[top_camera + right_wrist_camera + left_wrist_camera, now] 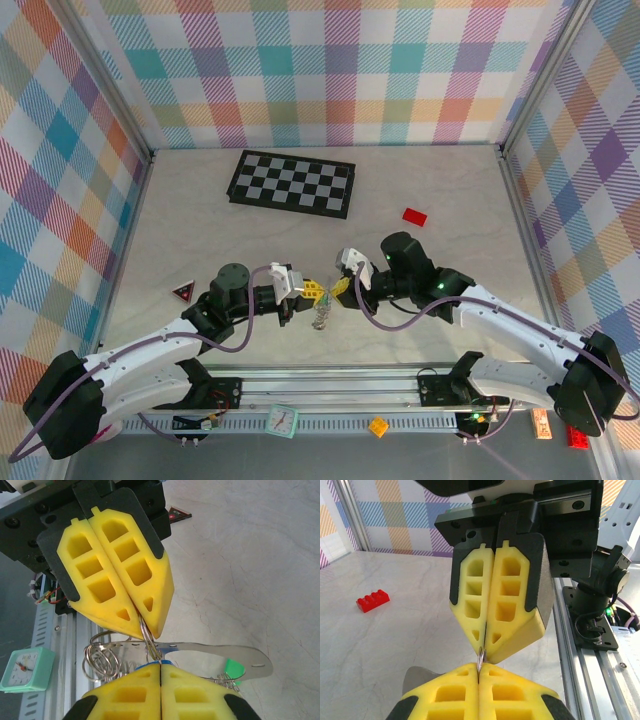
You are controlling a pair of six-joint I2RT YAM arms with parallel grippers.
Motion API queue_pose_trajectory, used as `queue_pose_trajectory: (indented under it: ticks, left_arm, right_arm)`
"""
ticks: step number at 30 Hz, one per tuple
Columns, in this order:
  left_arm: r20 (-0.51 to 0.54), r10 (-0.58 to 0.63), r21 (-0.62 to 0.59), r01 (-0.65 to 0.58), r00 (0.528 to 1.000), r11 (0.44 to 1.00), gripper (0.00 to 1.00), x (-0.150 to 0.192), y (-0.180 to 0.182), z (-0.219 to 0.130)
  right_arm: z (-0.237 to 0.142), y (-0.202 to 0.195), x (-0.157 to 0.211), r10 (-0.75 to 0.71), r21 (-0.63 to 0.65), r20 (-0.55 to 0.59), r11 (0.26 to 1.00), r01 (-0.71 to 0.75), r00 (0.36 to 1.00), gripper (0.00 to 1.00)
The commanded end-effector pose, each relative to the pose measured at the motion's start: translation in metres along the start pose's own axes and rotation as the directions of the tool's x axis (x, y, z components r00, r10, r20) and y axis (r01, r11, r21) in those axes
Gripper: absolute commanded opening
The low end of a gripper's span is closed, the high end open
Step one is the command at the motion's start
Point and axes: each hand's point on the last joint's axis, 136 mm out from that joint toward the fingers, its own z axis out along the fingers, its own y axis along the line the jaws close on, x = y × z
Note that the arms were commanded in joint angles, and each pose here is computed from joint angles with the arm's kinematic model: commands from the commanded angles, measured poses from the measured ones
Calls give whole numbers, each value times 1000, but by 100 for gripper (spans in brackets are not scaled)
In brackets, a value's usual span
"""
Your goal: Put the keys on the keyring
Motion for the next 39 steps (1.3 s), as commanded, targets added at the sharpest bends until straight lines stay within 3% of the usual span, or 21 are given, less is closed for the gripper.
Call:
queue_pose_trajectory:
  ticks: [1, 12, 16, 22, 30, 39]
  left_arm:
    - [71, 46, -6, -46, 996, 999, 0, -19, -1, -2]
    - [95, 52, -21, -50, 994, 999, 0, -23, 1, -3]
    - [93, 51, -24, -49, 994, 998, 0, -22, 2, -3]
    - [95, 53, -28, -50, 994, 998, 0, -23, 2, -4]
    - [104, 51, -36, -48, 993, 998, 0, -25, 3, -4]
    - [108, 43, -32, -40, 993, 999, 0, -26, 4, -3]
  right_arm:
    - [2, 11, 1, 13, -69, -2, 998, -13, 1000, 5]
    - [10, 14, 0, 35, -125, 2, 992, -34, 999, 1]
    - [8, 10, 0, 28, -91, 5, 995, -27, 1000, 3]
    - [-9, -5, 2, -13, 43, 32, 999, 11, 999, 18]
    - [-2, 6, 1, -2, -50, 38, 999, 4, 999, 31]
    - [8, 0, 6, -4, -45, 26, 999, 5, 1000, 38]
